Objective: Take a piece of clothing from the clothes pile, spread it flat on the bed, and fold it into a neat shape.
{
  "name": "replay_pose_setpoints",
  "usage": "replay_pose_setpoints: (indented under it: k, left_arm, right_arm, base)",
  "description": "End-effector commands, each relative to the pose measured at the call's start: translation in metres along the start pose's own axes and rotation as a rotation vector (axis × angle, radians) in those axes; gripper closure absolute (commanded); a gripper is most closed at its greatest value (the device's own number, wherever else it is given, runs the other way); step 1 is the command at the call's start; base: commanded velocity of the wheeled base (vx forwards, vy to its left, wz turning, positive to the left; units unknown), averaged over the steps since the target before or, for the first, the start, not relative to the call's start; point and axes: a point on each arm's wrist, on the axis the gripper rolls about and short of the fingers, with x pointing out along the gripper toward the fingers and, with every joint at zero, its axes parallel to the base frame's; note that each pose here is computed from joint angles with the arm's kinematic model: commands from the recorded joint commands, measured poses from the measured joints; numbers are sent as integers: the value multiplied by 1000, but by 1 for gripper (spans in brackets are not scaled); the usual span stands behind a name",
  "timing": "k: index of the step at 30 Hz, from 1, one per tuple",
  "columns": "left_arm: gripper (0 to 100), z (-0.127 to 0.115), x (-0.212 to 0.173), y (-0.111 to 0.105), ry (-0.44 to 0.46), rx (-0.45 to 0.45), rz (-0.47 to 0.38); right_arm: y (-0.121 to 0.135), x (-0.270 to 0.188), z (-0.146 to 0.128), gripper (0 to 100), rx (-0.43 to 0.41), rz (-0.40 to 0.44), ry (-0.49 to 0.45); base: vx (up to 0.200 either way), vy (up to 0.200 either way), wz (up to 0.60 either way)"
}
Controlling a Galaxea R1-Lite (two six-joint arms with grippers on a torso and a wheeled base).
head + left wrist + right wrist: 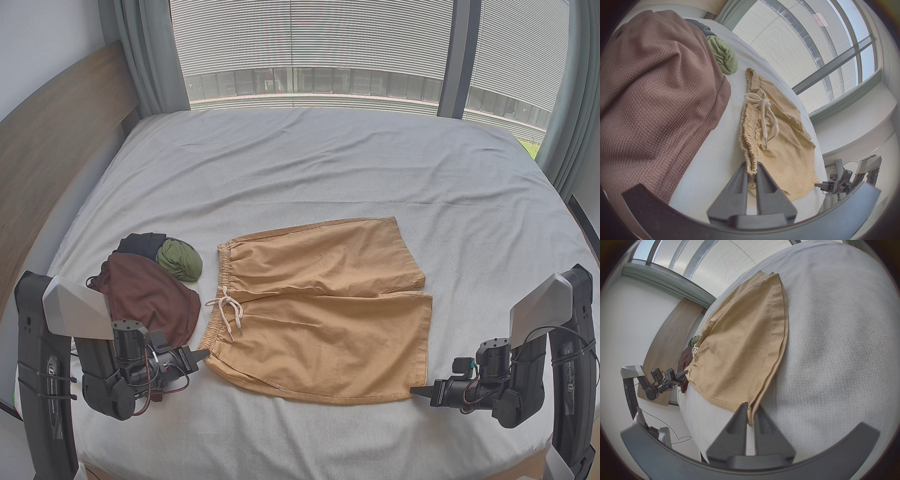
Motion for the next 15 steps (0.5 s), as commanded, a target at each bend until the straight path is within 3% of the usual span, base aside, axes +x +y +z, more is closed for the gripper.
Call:
replay_pose_setpoints:
  k: [1,15]
  left_arm:
    - [100,-1,1,1,4,-2,2]
    - [100,-16,-5,-4,51,1,-7]
  right_arm:
    - [1,-1,1,100,-3,2,-6]
    - [9,-16,-1,100,11,-4,4]
  base:
    - [0,0,0]
    - [0,0,0]
